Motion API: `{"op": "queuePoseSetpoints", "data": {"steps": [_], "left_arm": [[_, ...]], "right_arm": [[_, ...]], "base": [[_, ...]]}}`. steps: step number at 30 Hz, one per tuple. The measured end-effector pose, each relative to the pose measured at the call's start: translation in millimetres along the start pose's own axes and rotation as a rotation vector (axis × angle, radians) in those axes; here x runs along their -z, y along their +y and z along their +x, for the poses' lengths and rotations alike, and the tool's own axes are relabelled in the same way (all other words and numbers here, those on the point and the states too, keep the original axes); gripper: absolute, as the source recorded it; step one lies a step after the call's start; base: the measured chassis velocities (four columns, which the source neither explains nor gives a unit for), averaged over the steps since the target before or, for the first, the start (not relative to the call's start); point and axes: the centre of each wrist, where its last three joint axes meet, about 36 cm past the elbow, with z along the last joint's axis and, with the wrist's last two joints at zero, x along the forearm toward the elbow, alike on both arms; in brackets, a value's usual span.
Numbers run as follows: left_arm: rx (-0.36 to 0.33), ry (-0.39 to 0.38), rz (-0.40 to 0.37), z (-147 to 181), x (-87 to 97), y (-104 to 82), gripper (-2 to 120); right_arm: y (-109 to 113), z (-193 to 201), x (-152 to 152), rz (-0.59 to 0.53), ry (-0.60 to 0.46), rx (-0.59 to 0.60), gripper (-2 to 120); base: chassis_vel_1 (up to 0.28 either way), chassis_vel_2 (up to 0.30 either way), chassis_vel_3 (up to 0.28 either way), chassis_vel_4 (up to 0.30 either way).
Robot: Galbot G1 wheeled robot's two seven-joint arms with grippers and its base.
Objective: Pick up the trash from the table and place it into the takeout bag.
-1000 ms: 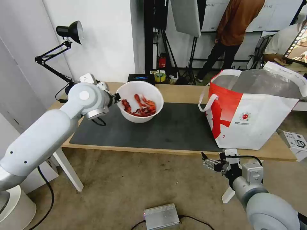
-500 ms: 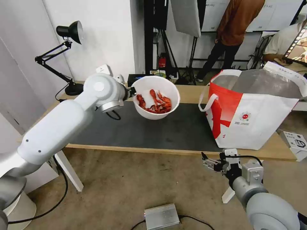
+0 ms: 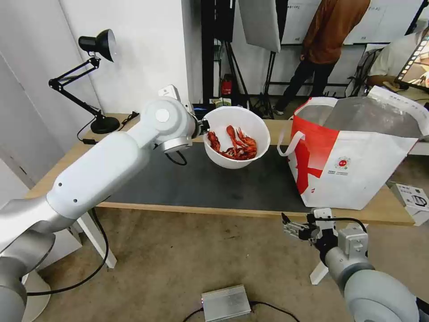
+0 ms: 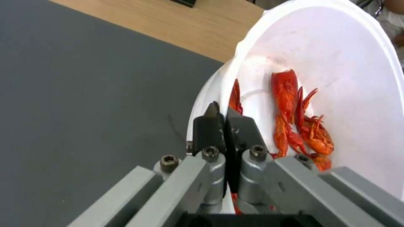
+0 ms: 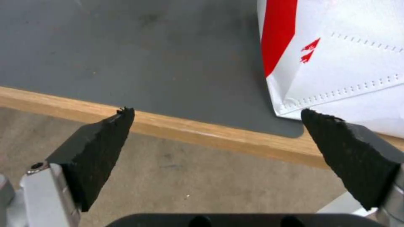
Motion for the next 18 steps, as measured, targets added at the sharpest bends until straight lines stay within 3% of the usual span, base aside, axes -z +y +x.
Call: {"op": "queuePoseSetpoints", "data": {"steps": [9,18], "left_arm": [[-0.015,-0.009,-0.016,5,8.0,-14.3,0],[-0.021,-0.039,-0.031,15,31.3,-30.3,0]], "right_arm": [[0,0,0,0.000,0.000,0.000,100],[0,0,0,0.000,0.000,0.000,100]], "base": [[0.000,0.000,0.000,0.000],[0.000,0.000,0.000,0.000]]}}
